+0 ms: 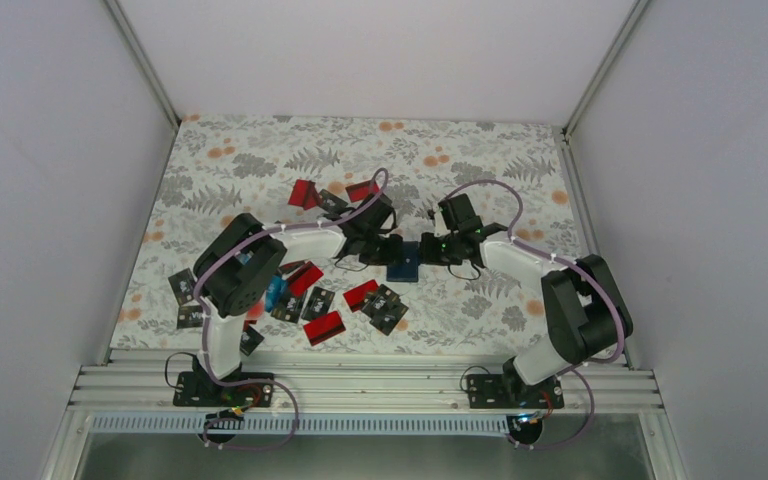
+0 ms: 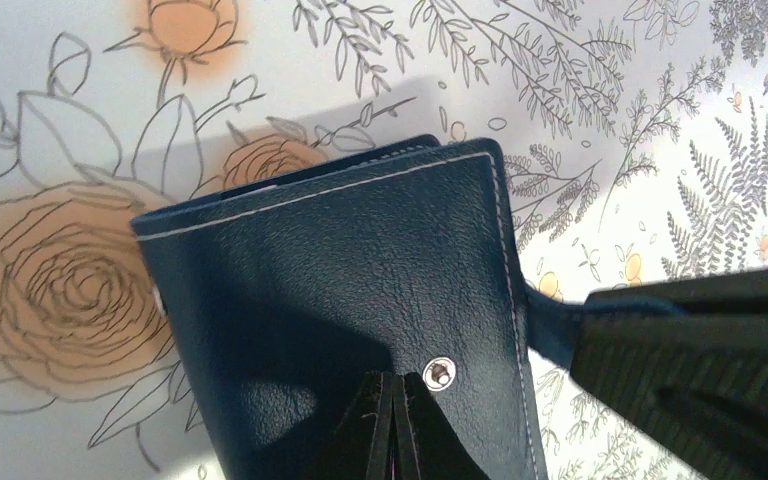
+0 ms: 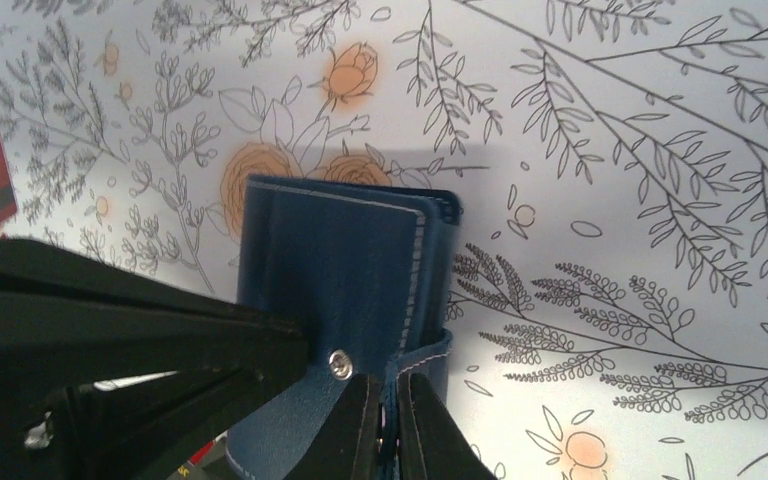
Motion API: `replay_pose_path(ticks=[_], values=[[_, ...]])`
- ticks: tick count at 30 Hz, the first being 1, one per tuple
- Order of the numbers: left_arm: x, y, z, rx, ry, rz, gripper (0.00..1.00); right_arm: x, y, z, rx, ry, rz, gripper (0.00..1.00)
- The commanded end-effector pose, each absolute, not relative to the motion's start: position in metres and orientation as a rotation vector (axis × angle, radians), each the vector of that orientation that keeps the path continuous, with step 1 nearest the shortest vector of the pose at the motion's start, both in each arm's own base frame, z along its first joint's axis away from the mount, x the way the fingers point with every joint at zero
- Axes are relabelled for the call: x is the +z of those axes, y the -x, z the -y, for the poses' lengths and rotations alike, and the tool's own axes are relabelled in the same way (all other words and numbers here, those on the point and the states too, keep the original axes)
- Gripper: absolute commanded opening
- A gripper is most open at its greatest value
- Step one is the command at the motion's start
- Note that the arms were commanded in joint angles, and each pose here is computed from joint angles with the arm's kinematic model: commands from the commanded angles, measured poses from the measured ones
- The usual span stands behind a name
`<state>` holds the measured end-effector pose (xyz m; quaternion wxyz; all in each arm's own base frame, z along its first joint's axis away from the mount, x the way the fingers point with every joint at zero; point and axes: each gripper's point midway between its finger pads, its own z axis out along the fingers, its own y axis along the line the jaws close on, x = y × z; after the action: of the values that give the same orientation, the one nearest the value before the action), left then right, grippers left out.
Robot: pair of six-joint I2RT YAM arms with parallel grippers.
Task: Put the credit cards into the card holder
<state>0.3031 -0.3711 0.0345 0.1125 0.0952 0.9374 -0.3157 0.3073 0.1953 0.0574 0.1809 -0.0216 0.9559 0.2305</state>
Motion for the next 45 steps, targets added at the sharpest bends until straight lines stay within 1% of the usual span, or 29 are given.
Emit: replay_pose_path(ticks=[1, 7, 9, 11, 12, 15, 17, 21, 25, 30, 33, 36, 41, 45], values=[[-0.003, -0.297, 0.354, -0.677, -0.303, -2.859, 0.05, 0.069, -0.308, -0.21, 0.748, 0.178, -2.675, 0.04], [-0.008, -0.295, 0.356, -0.67, -0.301, -2.87, 0.05, 0.053, -0.3, -0.232, 0.822, 0.25, -2.728, 0.05], [-0.009, -0.293, 0.356, -0.678, -0.303, -2.872, 0.05, 0.052, -0.301, -0.235, 0.838, 0.248, -2.73, 0.09], [-0.009, -0.292, 0.356, -0.686, -0.304, -2.873, 0.05, 0.055, -0.302, -0.238, 0.852, 0.248, -2.721, 0.16], [-0.009, -0.291, 0.356, -0.692, -0.306, -2.873, 0.05, 0.046, -0.302, -0.238, 0.849, 0.242, -2.744, 0.18], [-0.012, -0.289, 0.356, -0.703, -0.309, -2.878, 0.05, 0.047, -0.302, -0.242, 0.88, 0.246, -2.742, 0.26], [-0.013, -0.288, 0.356, -0.703, -0.311, -2.88, 0.05, 0.048, -0.3, -0.245, 0.91, 0.252, -2.74, 0.29], [-0.013, -0.288, 0.355, -0.702, -0.312, -2.879, 0.05, 0.05, -0.301, -0.244, 0.919, 0.231, -2.738, 0.29], [-0.007, -0.287, 0.357, -0.737, -0.31, -2.859, 0.04, 0.05, -0.305, -0.239, 0.916, 0.179, -2.729, 0.27], [-0.004, -0.287, 0.356, -0.748, -0.301, -2.847, 0.04, 0.05, -0.308, -0.233, 0.905, 0.136, -2.726, 0.12], [-0.007, -0.286, 0.356, -0.754, -0.301, -2.855, 0.04, 0.047, -0.308, -0.232, 0.898, 0.13, -2.737, 0.06], [-0.007, -0.285, 0.357, -0.763, -0.301, -2.853, 0.04, 0.042, -0.306, -0.228, 0.875, 0.116, -2.753, 0.04], [-0.008, -0.285, 0.357, -0.76, -0.302, -2.857, 0.04, 0.04, -0.308, -0.219, 0.797, 0.087, -2.759, 0.04], [-0.009, -0.284, 0.356, -0.76, -0.3, -2.858, 0.04, 0.036, -0.309, -0.219, 0.794, 0.077, -2.766, 0.04]])
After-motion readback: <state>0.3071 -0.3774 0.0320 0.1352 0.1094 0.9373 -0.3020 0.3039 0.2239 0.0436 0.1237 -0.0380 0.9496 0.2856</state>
